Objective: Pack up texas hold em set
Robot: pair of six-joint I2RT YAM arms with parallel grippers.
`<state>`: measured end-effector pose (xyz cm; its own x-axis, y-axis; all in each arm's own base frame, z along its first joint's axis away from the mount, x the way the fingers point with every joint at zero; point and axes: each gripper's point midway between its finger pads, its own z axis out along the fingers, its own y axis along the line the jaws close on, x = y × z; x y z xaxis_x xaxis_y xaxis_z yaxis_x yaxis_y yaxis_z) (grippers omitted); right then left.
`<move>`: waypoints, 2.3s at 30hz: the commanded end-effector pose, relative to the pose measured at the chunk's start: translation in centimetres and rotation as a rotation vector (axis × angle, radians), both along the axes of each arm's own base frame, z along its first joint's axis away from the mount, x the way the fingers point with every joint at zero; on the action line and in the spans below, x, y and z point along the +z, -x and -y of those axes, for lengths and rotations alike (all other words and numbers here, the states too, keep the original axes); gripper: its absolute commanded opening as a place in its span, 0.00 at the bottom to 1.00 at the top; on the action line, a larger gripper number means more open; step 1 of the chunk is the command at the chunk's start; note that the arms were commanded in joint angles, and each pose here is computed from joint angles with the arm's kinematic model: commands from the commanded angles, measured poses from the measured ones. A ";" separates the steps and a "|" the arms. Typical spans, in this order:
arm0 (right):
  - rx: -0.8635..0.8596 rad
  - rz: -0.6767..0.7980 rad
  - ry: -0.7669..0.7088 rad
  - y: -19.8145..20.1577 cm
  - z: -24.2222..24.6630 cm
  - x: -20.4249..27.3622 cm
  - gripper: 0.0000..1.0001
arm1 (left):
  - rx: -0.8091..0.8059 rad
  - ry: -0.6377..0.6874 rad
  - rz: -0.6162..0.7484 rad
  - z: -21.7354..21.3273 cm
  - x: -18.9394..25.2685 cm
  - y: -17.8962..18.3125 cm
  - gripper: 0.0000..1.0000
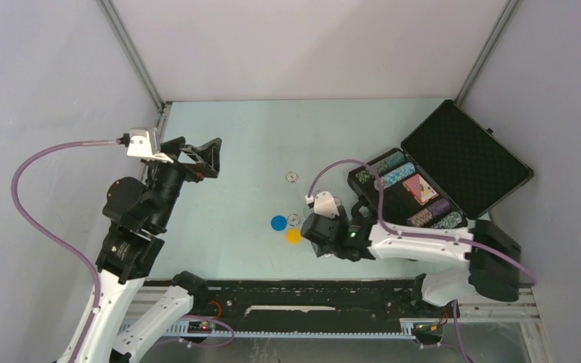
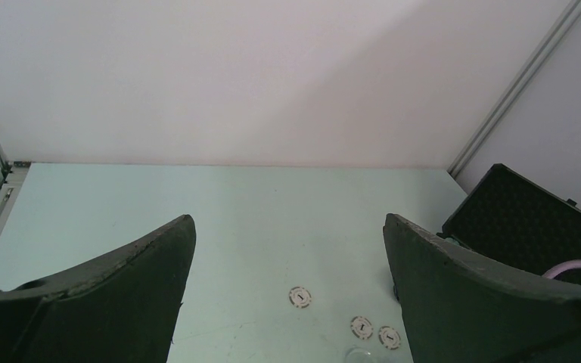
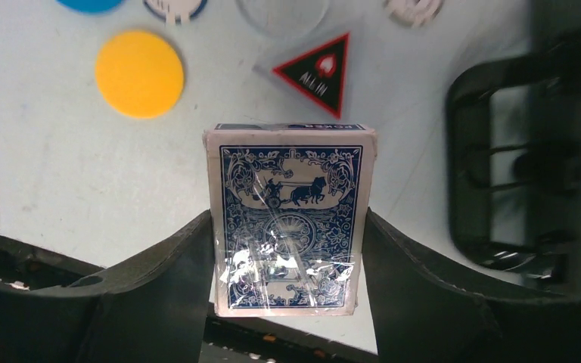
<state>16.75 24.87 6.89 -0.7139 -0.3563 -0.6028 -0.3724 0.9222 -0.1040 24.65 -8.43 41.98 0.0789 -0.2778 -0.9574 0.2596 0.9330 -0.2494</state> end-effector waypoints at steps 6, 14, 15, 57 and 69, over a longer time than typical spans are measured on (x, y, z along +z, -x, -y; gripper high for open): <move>0.045 0.307 -0.138 -7.3 5.1 12.5 0.51 | -0.036 0.023 0.018 0.8 0.1 0.5 1.00; 0.062 0.454 -0.077 -10.6 12.7 16.9 0.50 | -0.042 0.031 0.041 0.7 0.8 1.3 1.00; 0.064 0.445 -0.051 -10.8 13.5 16.6 0.49 | -0.044 0.033 0.045 0.6 0.9 1.5 1.00; 0.049 -0.302 0.280 -12.9 20.3 2.5 0.48 | -0.079 -0.006 0.033 1.9 0.1 1.3 1.00; 0.068 -0.293 0.272 -14.2 20.0 1.3 0.48 | -0.082 -0.014 0.029 2.0 -0.1 1.1 1.00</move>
